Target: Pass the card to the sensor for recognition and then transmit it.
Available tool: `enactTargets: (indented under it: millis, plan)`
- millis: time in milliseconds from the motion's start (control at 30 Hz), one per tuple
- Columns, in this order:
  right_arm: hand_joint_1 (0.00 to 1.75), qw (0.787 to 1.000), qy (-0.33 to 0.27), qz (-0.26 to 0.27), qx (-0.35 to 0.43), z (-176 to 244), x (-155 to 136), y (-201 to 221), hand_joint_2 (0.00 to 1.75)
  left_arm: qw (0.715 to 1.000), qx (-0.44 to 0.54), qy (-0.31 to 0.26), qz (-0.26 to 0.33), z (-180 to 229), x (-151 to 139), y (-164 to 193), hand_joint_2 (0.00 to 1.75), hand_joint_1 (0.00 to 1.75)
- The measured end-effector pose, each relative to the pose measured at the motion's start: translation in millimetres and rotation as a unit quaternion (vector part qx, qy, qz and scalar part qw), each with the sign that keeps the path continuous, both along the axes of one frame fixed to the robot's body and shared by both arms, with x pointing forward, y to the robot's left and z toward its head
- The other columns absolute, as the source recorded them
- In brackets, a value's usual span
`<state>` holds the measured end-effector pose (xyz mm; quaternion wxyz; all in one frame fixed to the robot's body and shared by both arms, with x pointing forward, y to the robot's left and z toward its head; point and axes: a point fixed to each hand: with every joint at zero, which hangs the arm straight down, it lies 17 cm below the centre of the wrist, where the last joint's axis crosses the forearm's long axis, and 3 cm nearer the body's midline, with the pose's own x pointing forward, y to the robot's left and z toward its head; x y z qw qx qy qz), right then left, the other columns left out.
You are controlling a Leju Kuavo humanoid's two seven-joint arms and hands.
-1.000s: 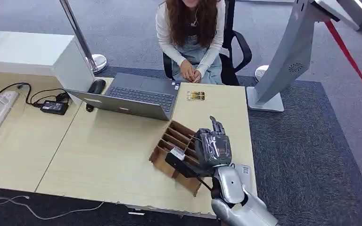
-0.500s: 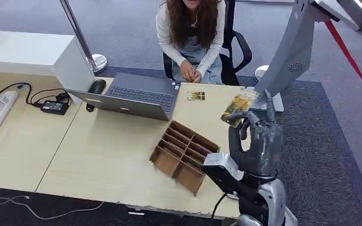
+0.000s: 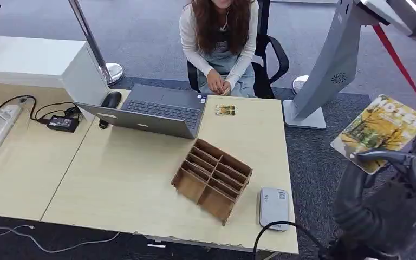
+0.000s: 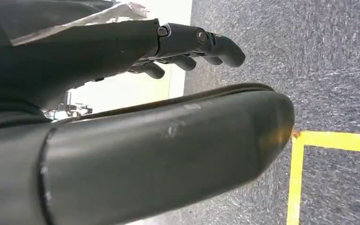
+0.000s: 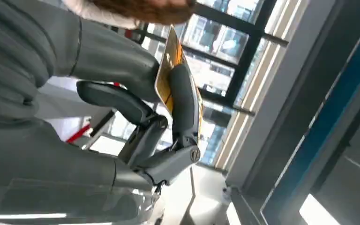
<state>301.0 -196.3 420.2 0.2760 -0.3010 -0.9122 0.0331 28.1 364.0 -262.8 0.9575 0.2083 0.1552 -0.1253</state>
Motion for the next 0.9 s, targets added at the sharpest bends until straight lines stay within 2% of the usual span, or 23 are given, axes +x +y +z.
enactTargets:
  millis: [133,500,733,900]
  plan:
    - [1.69,1.000,-0.001,0.002,0.004,2,-2,-1,1.75,1.000,-0.001,0.000,-0.002,0,1,-1,0.00,0.00]
    - [1.75,0.999,0.036,0.036,-0.002,4,27,22,1.75,1.000,-0.007,-0.002,-0.017,0,5,-2,0.00,0.00]
    - [1.75,0.992,0.108,0.056,-0.038,-13,84,54,1.75,0.999,-0.017,-0.010,-0.040,-2,13,-1,0.00,0.00]
    - [1.75,0.977,0.196,0.038,-0.079,-42,155,77,1.75,0.997,-0.024,-0.018,-0.069,-2,22,3,0.00,0.00]
